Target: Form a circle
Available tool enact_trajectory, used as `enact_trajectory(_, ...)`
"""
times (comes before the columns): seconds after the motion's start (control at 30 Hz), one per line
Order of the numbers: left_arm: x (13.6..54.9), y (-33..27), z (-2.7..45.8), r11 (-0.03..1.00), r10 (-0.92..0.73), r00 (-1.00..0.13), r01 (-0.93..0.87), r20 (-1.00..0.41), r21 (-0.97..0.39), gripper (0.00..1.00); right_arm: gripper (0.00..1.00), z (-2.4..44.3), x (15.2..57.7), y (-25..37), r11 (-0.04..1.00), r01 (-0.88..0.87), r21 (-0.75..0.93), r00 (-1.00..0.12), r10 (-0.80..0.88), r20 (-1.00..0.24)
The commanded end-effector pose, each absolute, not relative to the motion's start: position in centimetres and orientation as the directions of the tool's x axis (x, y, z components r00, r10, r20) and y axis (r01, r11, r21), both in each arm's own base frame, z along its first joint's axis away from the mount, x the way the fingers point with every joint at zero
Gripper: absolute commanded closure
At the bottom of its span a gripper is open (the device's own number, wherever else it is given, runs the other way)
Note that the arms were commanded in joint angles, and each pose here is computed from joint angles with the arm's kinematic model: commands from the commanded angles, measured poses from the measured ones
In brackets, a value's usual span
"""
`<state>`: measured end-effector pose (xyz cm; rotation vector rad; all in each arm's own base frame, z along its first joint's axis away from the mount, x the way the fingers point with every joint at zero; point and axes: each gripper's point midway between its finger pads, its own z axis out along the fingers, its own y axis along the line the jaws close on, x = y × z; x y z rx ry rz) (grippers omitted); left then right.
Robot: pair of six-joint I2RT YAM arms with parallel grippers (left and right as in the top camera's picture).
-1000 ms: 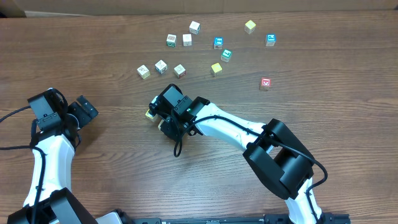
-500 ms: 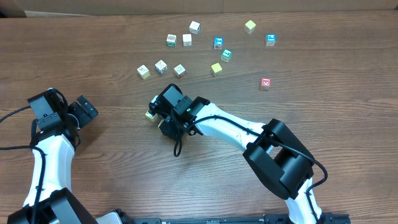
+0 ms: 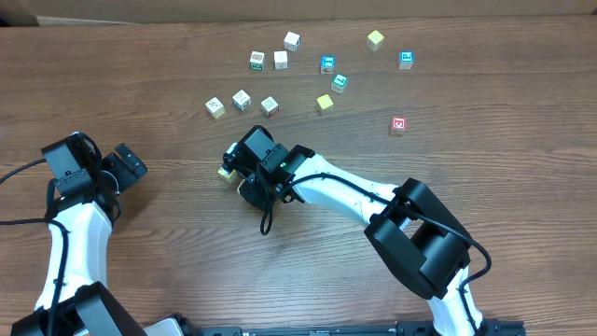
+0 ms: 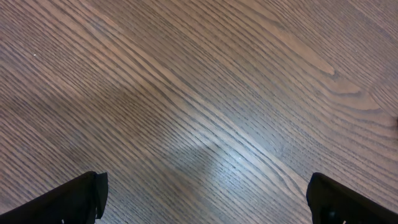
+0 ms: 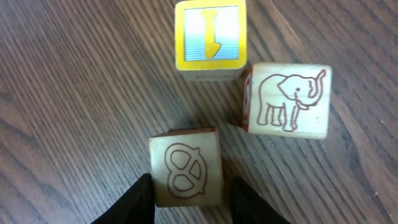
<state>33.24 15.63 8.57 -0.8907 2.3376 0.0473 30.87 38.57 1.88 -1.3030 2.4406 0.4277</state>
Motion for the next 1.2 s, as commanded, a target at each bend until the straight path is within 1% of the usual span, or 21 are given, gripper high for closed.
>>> enact_trajectory(0.0, 33.20, 15.69, 9.03, 0.765, -0.594, -0.560, -0.614, -0.578, -0.192, 0.00, 0.64, 1.47, 31.22, 38.59, 0.554, -0.828, 0.090, -0.534, -0.729, -0.428)
enact_trajectory(0.67, 33.20, 15.69, 9.03, 0.765, -0.594, -0.560, -0.614, -0.578, -0.192, 0.01, 0.64, 1.66, 31.49, 38.90, 0.553, -0.829, 0.087, -0.529, -0.723, -0.445)
enact_trajectory(0.9, 33.20, 15.69, 9.03, 0.765, -0.594, -0.560, -0.614, -0.578, -0.192, 0.01, 0.64, 1.37, 31.07, 38.43, 0.554, -0.827, 0.092, -0.537, -0.732, -0.419)
enact_trajectory(1.0, 33.20, 15.69, 9.03, 0.765, -0.594, -0.560, -0.614, -0.578, -0.192, 0.01, 0.65, 1.41, 31.12, 38.49, 0.554, -0.827, 0.091, -0.536, -0.731, -0.423)
enact_trajectory(1.1, 33.20, 15.69, 9.03, 0.765, -0.594, -0.560, -0.614, -0.578, -0.192, 0.01, 0.70, 1.47, 31.22, 38.59, 0.554, -0.828, 0.090, -0.534, -0.729, -0.428)
enact_trajectory(1.17, 33.20, 15.69, 9.03, 0.765, -0.594, -0.560, -0.614, -0.578, -0.192, 0.00, 0.71, 1.49, 31.25, 38.62, 0.554, -0.828, 0.089, -0.533, -0.728, -0.430)
